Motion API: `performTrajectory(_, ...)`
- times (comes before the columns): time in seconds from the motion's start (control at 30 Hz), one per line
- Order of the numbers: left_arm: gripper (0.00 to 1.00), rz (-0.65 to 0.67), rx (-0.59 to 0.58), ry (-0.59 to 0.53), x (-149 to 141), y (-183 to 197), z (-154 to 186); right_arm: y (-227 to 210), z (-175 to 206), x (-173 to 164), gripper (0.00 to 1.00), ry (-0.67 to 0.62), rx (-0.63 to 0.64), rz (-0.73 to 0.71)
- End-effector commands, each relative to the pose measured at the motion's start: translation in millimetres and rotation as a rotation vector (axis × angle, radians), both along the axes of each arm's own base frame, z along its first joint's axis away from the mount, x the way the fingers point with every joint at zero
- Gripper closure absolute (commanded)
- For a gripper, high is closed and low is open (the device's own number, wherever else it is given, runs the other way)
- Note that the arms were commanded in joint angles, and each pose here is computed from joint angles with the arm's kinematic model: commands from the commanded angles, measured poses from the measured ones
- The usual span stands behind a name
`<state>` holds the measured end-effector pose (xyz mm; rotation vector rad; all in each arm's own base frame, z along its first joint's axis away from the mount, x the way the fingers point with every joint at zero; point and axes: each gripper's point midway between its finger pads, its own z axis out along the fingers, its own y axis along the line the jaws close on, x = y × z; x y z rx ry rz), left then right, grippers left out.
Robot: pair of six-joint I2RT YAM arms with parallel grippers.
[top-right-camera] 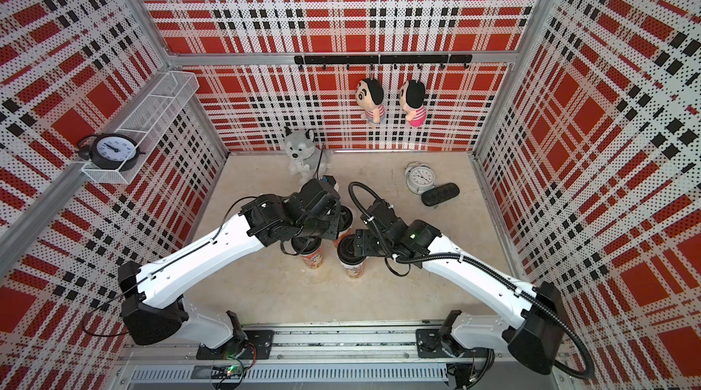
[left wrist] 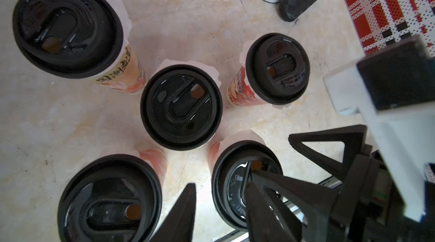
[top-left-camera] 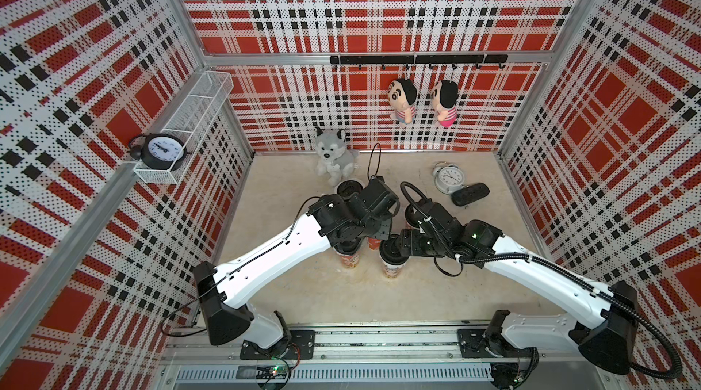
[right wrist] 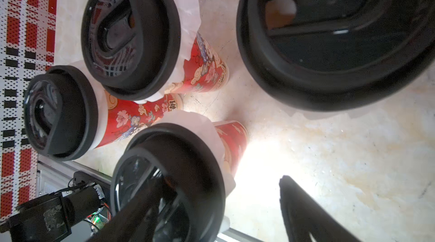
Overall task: Put the leak-proof paper on the milk tea cups
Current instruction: Secure the cup lid on the cup.
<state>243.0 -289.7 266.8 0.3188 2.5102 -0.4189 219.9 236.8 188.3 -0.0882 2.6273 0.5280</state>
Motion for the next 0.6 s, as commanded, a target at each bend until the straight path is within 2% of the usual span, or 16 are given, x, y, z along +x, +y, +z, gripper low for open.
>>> performTrajectory(0.0, 0.6, 0.005, -0.028, -0.039, 3.6, 5.6, 10.1, -8.6, 1.9, -5.3, 0.19, 0.01, -0.068, 0.019)
performTrajectory(0.33, 0.61, 0.074, -0.049, -0.09, 15.4, 26.7, 22.7, -2.2, 34.2, 2.1, 0.19, -0.067, -0.016, 0.036)
performTrajectory(0.47, 0.61, 0.179, -0.094, -0.155, 38.1, 61.3, 31.4, -12.0, 63.8, 14.2, 0.17, -0.157, -0.008, -0.001)
performTrajectory(0.57, 0.61, 0.242, -0.144, -0.174, 50.8, 89.5, 34.6, -15.8, 75.4, 20.0, 0.17, -0.176, 0.0, -0.01)
